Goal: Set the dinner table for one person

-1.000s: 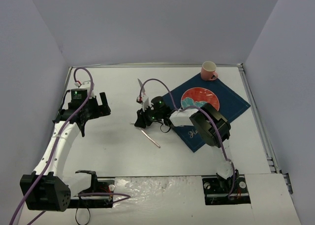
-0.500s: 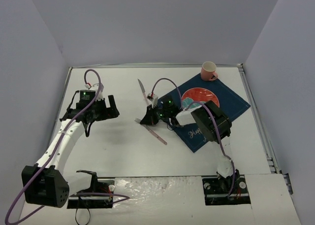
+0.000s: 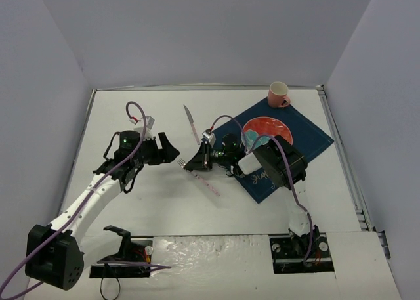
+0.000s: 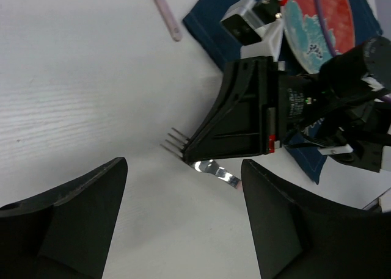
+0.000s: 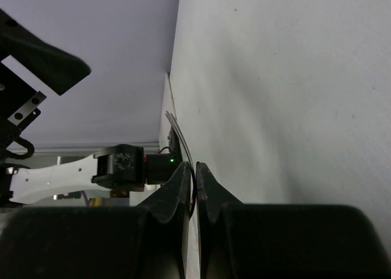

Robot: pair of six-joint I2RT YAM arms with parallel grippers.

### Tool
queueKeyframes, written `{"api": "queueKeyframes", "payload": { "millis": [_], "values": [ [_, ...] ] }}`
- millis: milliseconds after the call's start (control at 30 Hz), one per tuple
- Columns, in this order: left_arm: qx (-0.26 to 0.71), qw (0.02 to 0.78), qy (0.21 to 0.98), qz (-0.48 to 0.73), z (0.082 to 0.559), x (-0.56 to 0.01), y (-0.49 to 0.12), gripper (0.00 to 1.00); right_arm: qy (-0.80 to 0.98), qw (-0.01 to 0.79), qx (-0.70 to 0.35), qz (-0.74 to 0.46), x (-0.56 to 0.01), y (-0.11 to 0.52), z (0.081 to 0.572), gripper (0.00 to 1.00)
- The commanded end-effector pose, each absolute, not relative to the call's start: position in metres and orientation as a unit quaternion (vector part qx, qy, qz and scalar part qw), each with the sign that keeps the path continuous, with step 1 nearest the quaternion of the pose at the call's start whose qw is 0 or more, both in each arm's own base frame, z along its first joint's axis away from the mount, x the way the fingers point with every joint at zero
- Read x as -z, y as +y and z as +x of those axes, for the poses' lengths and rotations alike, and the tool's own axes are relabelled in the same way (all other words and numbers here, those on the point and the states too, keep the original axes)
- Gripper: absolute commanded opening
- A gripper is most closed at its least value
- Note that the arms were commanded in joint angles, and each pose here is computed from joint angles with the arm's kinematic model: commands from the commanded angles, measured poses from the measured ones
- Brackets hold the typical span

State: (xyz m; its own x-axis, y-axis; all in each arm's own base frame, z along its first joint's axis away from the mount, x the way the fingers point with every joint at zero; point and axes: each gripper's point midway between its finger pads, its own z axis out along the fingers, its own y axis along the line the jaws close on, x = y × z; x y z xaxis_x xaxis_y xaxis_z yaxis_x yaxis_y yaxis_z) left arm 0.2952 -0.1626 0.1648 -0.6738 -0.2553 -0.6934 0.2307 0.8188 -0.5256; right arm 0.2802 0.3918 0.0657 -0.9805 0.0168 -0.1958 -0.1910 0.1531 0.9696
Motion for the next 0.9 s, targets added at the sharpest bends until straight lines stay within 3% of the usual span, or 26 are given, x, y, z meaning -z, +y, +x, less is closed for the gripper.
{"api": "queueKeyframes", "payload": {
  "millis": [0, 433, 867],
  "values": [
    [0.340, 0.473, 0.813, 0.021, 0.312, -0.215, -0.179, 0.67, 0.550, 0.267, -0.761, -0.218, -0.204, 0.387, 0.271, 0.00],
    [0.331, 0.437, 0.836, -0.016, 0.320, -0.187, -0.180, 0.61, 0.517, 0.295, -0.766, -0.242, -0.240, 0.383, 0.266, 0.00],
    [0.376, 0.435, 0.818, -0.021, 0.327, -0.194, -0.194, 0.46, 0.492, 0.315, -0.768, -0.261, -0.266, 0.382, 0.264, 0.00]
  ]
}}
